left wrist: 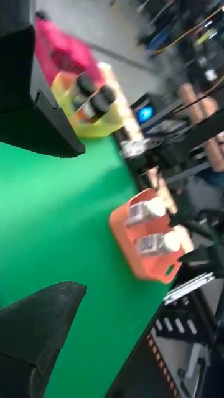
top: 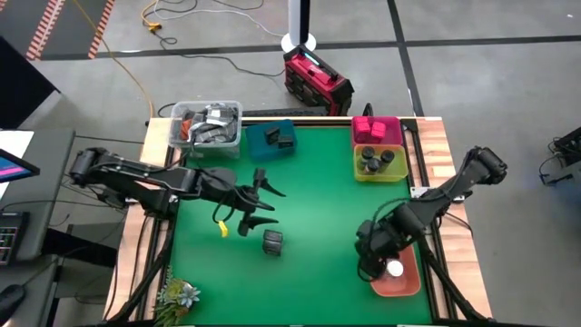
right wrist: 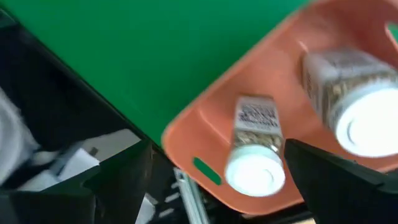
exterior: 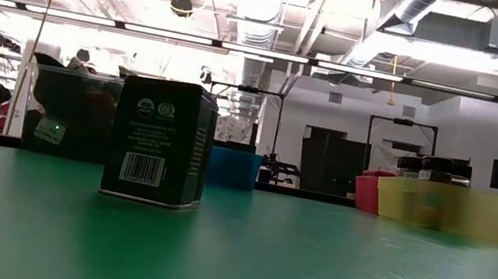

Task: Sort spices by type
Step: Put the black seasoning from the middle into the orange bin

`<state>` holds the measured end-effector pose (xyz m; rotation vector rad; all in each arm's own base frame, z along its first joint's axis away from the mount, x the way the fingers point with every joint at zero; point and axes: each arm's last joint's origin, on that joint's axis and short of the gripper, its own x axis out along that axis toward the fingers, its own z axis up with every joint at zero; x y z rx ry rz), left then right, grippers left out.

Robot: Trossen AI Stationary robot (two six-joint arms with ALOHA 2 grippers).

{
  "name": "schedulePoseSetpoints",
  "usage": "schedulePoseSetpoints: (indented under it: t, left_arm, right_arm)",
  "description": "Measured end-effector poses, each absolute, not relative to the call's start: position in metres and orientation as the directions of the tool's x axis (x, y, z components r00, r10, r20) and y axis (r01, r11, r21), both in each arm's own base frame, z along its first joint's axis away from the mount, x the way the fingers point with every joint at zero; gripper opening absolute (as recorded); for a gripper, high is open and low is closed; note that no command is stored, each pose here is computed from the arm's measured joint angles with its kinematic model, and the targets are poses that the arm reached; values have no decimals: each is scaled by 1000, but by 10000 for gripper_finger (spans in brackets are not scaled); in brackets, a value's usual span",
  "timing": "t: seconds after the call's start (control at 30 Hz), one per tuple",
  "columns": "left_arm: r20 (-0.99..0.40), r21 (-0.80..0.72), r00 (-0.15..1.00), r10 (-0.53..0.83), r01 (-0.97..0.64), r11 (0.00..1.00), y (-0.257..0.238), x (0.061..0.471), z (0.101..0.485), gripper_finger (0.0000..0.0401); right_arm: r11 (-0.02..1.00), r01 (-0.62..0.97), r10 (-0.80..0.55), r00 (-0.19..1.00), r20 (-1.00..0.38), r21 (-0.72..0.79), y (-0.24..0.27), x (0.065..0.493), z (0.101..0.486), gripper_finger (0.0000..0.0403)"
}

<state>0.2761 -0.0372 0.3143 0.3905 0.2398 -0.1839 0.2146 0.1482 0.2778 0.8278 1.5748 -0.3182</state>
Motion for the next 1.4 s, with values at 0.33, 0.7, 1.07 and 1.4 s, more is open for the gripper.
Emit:
schedulePoseSetpoints:
  t: [0.33,0.7,1.07,1.4]
  left_arm:
    - [-494,246,860,-128,279,928,-57,257,296,329]
    - [-574,140,814,-90,206,968,-72,248,272,329]
    - [-591,87,806,30,27,996,-70,237,227,329]
    - [-566,52,819,96,-81,995,-75,230,212,329]
  right_arm:
    - [810,500,119,372,-920,307,106,264,286,389]
    - [984,129,16,620,-784,122,78,342,255,388]
    - [999,38,-29,578,-815,-8,64,383,244,388]
    - [995,98,-73,428,-901,-34,54,392,200,388]
